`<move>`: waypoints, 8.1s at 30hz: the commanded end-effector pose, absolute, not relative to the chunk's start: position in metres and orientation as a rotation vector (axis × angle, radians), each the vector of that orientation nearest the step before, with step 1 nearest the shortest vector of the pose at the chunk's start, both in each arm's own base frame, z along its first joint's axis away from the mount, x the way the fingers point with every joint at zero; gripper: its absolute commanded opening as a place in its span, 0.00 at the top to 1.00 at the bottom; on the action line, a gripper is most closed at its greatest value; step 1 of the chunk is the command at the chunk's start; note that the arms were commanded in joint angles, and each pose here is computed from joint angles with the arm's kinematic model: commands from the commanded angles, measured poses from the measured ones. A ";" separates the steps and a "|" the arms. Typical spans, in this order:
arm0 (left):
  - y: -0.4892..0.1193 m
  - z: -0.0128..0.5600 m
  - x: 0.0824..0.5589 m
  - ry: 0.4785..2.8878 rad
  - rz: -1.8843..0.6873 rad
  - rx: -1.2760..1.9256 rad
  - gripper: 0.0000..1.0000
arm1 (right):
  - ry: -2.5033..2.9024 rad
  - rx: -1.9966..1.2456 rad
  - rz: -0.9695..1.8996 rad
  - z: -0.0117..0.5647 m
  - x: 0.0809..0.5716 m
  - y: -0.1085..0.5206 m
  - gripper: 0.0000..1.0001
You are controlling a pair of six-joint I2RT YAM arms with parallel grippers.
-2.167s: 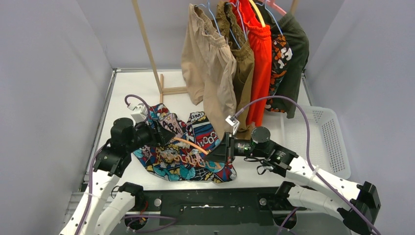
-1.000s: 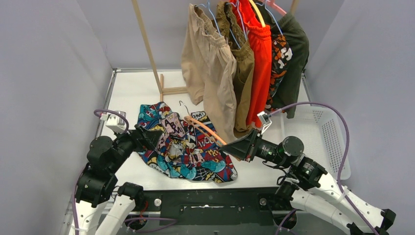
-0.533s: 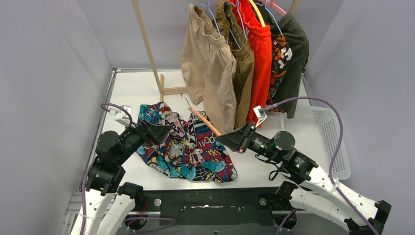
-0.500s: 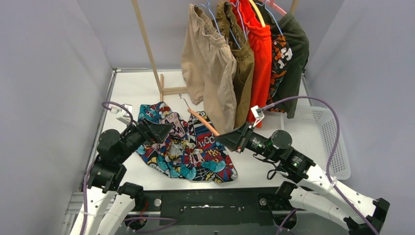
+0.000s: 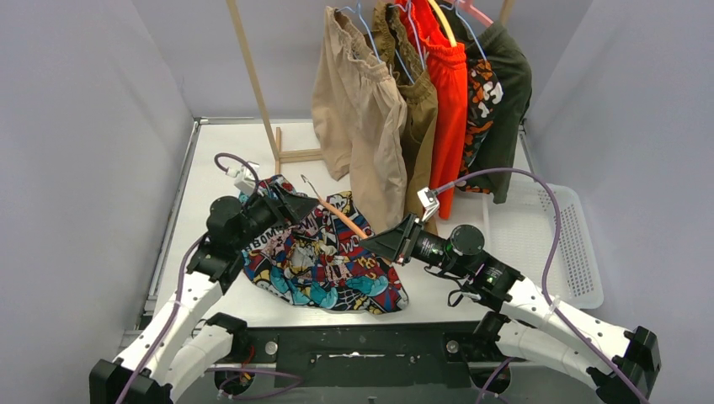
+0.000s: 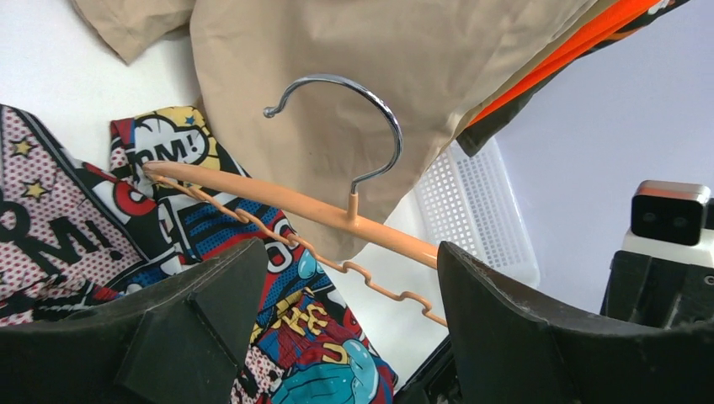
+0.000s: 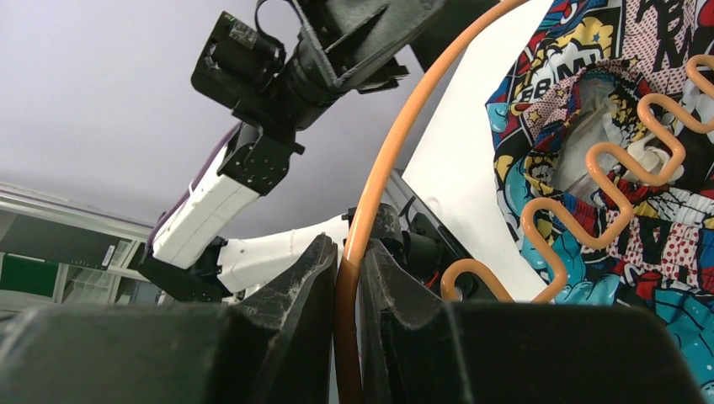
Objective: Remove the shorts from the hanger
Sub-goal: Place the hanger on the clothes rod.
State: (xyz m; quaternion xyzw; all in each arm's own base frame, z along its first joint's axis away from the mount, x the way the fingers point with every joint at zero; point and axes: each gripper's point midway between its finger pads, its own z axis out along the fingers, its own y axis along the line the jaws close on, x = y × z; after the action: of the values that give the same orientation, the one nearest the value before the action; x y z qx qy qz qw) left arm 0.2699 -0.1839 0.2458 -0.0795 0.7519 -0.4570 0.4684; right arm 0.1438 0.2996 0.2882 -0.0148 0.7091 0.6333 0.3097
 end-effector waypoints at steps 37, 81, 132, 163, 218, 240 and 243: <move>-0.229 0.336 0.297 1.662 -0.837 0.471 1.00 | 1.825 -0.358 1.530 0.332 0.119 0.284 0.23; -0.182 0.354 0.275 1.669 -0.617 0.435 0.27 | 1.661 -0.564 1.770 0.348 0.116 0.357 1.00; -0.066 0.223 0.227 1.689 -0.394 -0.122 0.18 | 1.237 -0.237 1.838 0.566 0.323 0.485 1.00; -0.074 0.213 0.233 1.735 -0.429 -0.071 0.18 | 1.217 -0.308 1.769 0.581 0.296 0.483 1.00; -0.064 0.207 0.238 1.761 -0.396 -0.132 0.18 | 1.581 0.001 1.119 0.478 0.336 0.419 0.20; -0.016 0.200 0.245 1.761 -0.247 -0.346 0.18 | 1.462 -0.153 0.794 0.440 0.328 0.369 0.13; -0.010 0.199 0.246 1.758 -0.227 -0.375 0.18 | 1.402 -0.201 0.759 0.428 0.314 0.360 0.13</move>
State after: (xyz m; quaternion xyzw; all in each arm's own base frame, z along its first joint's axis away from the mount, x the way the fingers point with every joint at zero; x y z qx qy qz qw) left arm 0.2418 -0.0208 0.1816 -0.1406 0.7858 -0.1083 0.5925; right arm 0.3319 0.3819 0.3766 -0.0938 0.7112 0.3329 0.6120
